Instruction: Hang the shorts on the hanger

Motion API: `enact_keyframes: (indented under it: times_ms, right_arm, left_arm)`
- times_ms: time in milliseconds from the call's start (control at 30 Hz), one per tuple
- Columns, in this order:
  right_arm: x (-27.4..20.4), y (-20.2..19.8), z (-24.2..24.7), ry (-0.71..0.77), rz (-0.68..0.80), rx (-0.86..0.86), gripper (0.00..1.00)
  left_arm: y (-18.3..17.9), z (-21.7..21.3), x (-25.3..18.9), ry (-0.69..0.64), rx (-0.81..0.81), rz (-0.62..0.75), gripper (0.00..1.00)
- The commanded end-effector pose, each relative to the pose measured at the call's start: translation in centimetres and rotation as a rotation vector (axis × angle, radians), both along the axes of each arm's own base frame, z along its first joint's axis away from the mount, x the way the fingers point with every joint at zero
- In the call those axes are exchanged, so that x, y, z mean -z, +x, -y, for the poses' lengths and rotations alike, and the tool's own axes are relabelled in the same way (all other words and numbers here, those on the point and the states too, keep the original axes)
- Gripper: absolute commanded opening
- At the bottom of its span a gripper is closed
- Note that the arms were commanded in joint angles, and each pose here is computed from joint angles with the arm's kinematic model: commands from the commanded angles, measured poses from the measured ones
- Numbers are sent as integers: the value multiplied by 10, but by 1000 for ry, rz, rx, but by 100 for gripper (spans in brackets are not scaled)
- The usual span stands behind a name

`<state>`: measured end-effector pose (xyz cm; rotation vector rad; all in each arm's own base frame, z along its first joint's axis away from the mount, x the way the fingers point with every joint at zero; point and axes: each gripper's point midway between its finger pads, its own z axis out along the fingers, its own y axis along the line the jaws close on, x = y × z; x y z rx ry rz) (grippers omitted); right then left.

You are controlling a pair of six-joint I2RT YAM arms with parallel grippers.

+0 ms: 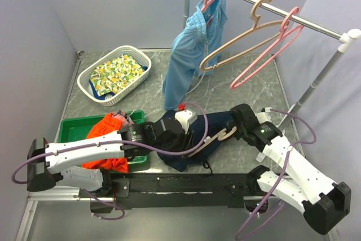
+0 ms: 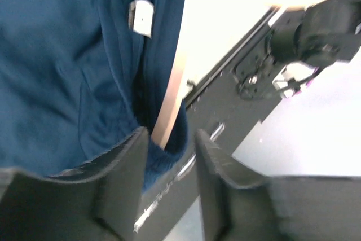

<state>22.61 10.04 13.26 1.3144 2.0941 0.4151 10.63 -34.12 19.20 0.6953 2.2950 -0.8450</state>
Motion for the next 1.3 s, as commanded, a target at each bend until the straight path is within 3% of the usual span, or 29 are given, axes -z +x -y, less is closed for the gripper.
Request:
enact_keyframes:
  times_ms: [0, 67, 100, 300, 433, 600, 767, 1067, 1267]
  right_arm:
    - [-26, 11, -4, 53, 56, 50, 0]
    - [-19, 11, -6, 47, 27, 49, 0]
    - [-19, 12, -7, 41, 24, 45, 0]
    - [-13, 16, -13, 44, 2, 26, 0]
    - [-9, 17, -15, 40, -18, 22, 0]
    - [-8, 16, -16, 38, -35, 14, 0]
    - [-9, 15, -18, 41, -40, 4, 0]
    - [-6, 14, -22, 48, -58, -12, 0]
    - [-8, 13, -22, 46, -62, -21, 0]
  left_arm:
    - [18, 11, -32, -64, 3, 87, 37]
    - [19, 11, -33, -58, 12, 86, 39]
    - [18, 9, -35, -58, 16, 86, 47]
    - [4, -43, -28, 42, 18, 88, 69]
    - [-23, -67, 3, 77, 10, -1, 74]
    - [-38, -60, 25, 144, -15, 56, 78]
    - [-18, -50, 35, 262, -114, 231, 78]
    - [-5, -24, 40, 274, -90, 337, 73]
    - [-10, -7, 61, 290, -7, 348, 59]
